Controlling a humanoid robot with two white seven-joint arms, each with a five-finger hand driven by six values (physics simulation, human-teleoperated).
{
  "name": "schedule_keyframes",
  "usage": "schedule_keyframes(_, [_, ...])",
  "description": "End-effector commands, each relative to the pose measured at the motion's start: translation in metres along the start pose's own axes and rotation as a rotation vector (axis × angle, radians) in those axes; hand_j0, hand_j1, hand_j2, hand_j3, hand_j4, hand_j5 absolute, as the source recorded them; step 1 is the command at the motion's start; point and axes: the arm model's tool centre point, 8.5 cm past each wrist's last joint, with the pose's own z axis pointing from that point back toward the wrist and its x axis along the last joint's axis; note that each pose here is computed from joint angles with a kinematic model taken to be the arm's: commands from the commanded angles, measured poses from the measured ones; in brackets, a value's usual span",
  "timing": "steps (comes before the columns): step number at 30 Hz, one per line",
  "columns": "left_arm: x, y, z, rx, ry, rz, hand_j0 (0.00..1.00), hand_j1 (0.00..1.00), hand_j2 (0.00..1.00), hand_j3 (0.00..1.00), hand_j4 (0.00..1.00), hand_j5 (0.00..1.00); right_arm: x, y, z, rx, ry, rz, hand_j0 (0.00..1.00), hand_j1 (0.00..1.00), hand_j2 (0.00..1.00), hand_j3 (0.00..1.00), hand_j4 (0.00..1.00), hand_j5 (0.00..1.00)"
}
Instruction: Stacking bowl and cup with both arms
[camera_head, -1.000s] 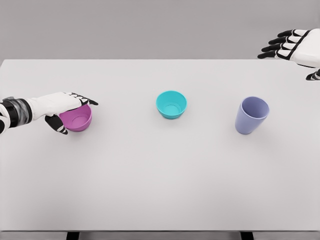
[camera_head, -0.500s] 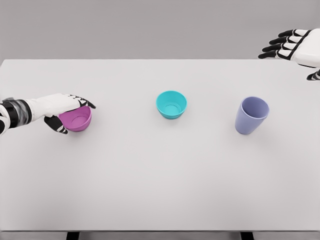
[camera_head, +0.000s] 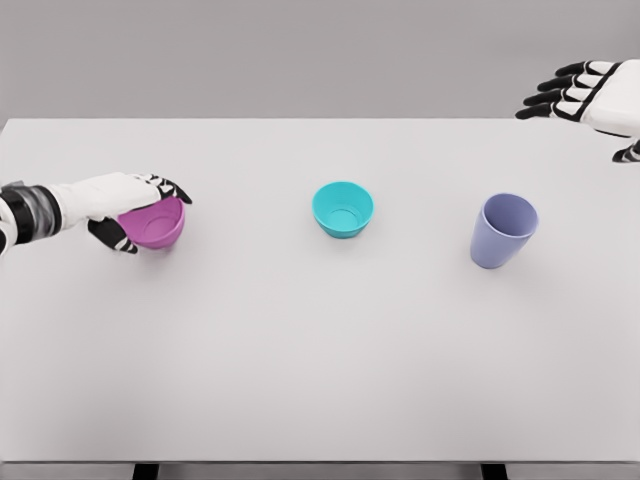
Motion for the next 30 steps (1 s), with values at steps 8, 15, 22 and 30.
schedule_keyframes(8, [0.021,0.025,0.002,0.056,-0.051,-0.044,0.7,0.7,0.7,0.7,0.7,0.7,0.0,0.0,-0.001,-0.006,-0.002,-0.005,1.0,1.0,1.0,1.0,1.0,1.0])
schedule_keyframes(15, [0.038,0.043,-0.009,0.102,-0.097,-0.051,0.69,0.69,0.69,0.69,0.69,0.69,0.0,0.0,0.001,0.001,0.002,-0.003,1.0,1.0,1.0,1.0,1.0,1.0])
schedule_keyframes(22, [0.058,0.056,-0.021,0.138,-0.146,-0.055,0.67,0.67,0.67,0.67,0.67,0.67,0.0,0.0,0.0,-0.002,0.001,-0.003,1.0,1.0,1.0,1.0,1.0,1.0])
schedule_keyframes(30, [0.078,0.066,-0.032,0.156,-0.193,-0.065,0.67,0.67,0.67,0.67,0.67,0.67,0.0,0.0,0.001,-0.001,0.002,-0.003,1.0,1.0,1.0,1.0,1.0,1.0])
